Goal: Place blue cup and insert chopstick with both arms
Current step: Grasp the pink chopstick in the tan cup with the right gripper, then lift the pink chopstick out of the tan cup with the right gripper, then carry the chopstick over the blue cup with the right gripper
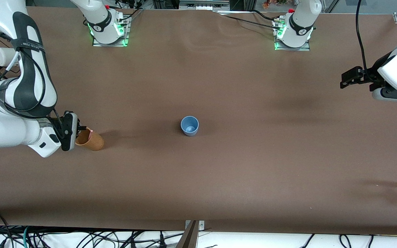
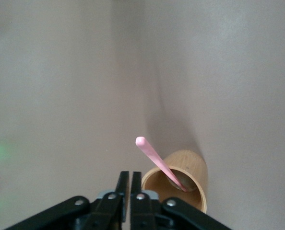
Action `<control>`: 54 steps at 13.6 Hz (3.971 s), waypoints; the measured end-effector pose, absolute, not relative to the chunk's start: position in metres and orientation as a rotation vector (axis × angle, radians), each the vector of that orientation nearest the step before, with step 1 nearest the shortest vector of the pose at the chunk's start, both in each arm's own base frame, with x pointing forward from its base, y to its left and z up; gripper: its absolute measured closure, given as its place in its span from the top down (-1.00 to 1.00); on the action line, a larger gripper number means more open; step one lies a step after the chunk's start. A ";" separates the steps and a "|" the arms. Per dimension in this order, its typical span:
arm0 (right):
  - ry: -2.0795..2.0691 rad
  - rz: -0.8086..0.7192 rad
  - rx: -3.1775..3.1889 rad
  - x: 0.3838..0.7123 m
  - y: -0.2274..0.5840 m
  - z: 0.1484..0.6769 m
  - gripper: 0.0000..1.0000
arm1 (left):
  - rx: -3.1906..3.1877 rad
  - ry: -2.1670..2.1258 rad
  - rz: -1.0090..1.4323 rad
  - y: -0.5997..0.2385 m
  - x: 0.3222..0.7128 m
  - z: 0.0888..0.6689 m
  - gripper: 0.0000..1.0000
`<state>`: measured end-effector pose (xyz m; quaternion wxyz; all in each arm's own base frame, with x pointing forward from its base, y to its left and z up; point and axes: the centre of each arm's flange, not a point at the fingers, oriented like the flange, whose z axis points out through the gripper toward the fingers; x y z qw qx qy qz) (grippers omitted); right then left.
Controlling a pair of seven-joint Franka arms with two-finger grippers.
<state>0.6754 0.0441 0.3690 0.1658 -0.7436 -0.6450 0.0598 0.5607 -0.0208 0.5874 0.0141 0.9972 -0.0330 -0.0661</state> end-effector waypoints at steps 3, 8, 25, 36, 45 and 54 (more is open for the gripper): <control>-1.849 0.150 -2.132 0.679 0.045 0.367 -0.14 | 3.105 -0.103 -0.206 -0.021 0.561 0.587 1.00; -1.879 0.152 -2.144 0.686 0.051 0.339 0.89 | 3.105 -0.103 -0.205 -0.021 0.561 0.587 1.00; -1.955 0.214 -2.074 0.681 0.061 0.327 -0.81 | 3.105 -0.104 -0.205 -0.021 0.561 0.587 1.00; -1.976 0.118 -2.022 0.677 0.074 0.443 -0.81 | 3.105 -0.104 -0.205 -0.021 0.562 0.587 1.00; -1.689 -0.210 -2.185 0.663 0.212 0.554 -0.81 | 3.105 -0.104 -0.205 -0.021 0.562 0.587 1.00; -1.359 -0.270 -2.339 0.634 0.379 0.497 -0.81 | 3.105 -0.104 -0.205 -0.021 0.562 0.587 1.00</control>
